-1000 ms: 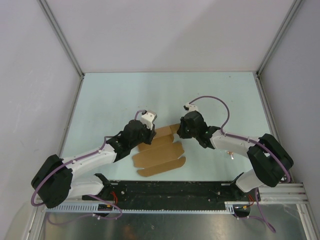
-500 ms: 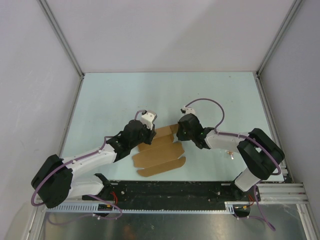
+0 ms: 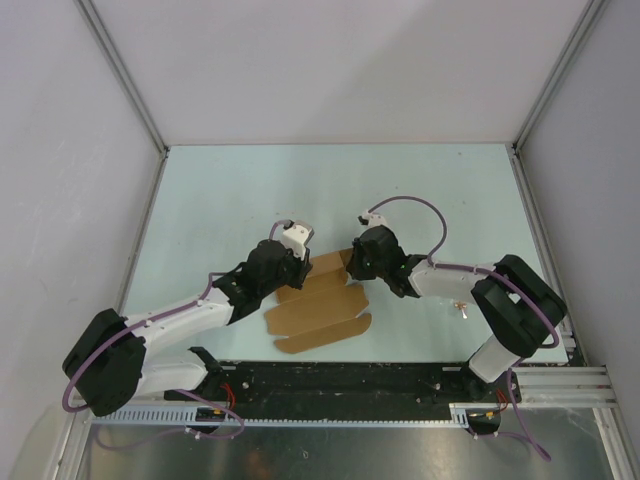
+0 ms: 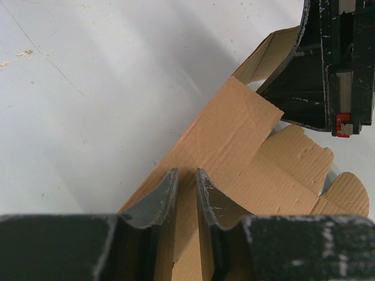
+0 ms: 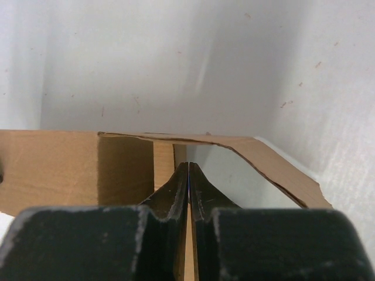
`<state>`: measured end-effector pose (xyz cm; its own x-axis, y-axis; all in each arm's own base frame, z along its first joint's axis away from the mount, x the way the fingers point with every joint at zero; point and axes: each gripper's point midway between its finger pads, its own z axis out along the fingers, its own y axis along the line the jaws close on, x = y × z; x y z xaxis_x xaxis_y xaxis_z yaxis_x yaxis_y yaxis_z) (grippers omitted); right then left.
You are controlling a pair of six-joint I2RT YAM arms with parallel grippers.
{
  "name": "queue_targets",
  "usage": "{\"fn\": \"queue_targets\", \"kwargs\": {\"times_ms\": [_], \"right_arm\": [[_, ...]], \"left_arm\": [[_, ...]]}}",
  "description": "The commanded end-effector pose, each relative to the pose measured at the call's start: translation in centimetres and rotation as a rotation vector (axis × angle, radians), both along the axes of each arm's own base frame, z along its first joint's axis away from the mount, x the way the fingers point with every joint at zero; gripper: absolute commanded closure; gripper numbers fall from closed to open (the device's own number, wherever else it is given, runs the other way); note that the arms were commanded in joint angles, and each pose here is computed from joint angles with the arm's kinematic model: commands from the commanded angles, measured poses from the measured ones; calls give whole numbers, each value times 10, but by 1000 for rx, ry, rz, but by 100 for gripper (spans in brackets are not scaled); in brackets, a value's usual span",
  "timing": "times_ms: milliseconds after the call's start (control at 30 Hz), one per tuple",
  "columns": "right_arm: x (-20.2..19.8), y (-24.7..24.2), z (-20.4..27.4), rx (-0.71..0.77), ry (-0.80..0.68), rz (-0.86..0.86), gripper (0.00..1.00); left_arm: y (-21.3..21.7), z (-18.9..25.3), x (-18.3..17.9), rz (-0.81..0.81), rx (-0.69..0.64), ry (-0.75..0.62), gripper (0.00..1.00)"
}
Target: Fold the paper box
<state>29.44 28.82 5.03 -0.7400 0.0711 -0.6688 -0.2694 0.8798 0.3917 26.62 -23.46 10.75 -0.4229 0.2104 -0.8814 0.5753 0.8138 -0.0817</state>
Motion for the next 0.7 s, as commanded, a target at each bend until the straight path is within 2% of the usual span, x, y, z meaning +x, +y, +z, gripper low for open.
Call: {"fn": "queue_targets", "kwargs": {"times_ms": [0, 667], "right_arm": [[10, 20, 19, 83, -33, 29, 93], [3, 32, 4, 119, 23, 67, 93]], "left_arm": [[0, -6, -3, -6, 7, 9, 77], [0, -6, -3, -7, 8, 8, 77]]}}
